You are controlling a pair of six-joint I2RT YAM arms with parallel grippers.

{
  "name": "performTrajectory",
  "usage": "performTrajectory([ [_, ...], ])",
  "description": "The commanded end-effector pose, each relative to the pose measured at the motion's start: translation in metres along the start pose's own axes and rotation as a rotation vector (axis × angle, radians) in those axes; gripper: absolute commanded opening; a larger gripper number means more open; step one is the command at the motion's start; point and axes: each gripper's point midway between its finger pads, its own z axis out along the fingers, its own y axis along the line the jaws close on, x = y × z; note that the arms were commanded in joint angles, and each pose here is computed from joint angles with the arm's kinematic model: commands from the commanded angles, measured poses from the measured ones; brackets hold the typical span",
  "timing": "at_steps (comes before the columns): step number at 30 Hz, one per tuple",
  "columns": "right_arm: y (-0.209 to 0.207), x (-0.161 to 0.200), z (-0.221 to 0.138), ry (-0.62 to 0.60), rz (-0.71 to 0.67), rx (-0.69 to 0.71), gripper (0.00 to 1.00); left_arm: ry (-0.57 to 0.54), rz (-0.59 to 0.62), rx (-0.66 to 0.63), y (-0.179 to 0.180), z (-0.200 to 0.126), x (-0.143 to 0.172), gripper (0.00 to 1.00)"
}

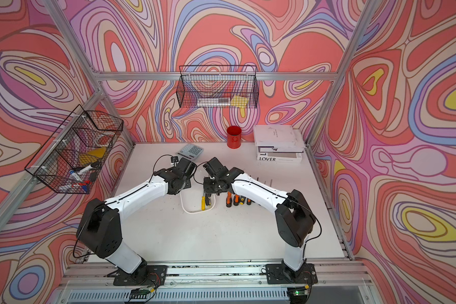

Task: Take out the screwdriver from the storage box
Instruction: Pick up the screwdriver from the storage box, then place the screwdriver at the center of the board.

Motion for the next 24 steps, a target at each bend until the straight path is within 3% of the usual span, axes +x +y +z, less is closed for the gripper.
performTrajectory([
  [1,-0.021,-0.007,-0.009,-0.013,0.033,0.064,0.00,-0.010,0.014,-0.051,0.021,-0.007,-0.001,0.00],
  [14,-0.063,0.026,0.055,0.167,0.078,0.235,0.00,-0.010,0.030,-0.083,0.037,-0.010,0.001,0.00],
  [24,-0.077,0.047,0.079,0.233,0.118,0.284,0.00,-0.010,0.025,-0.086,0.041,-0.011,0.000,0.00],
])
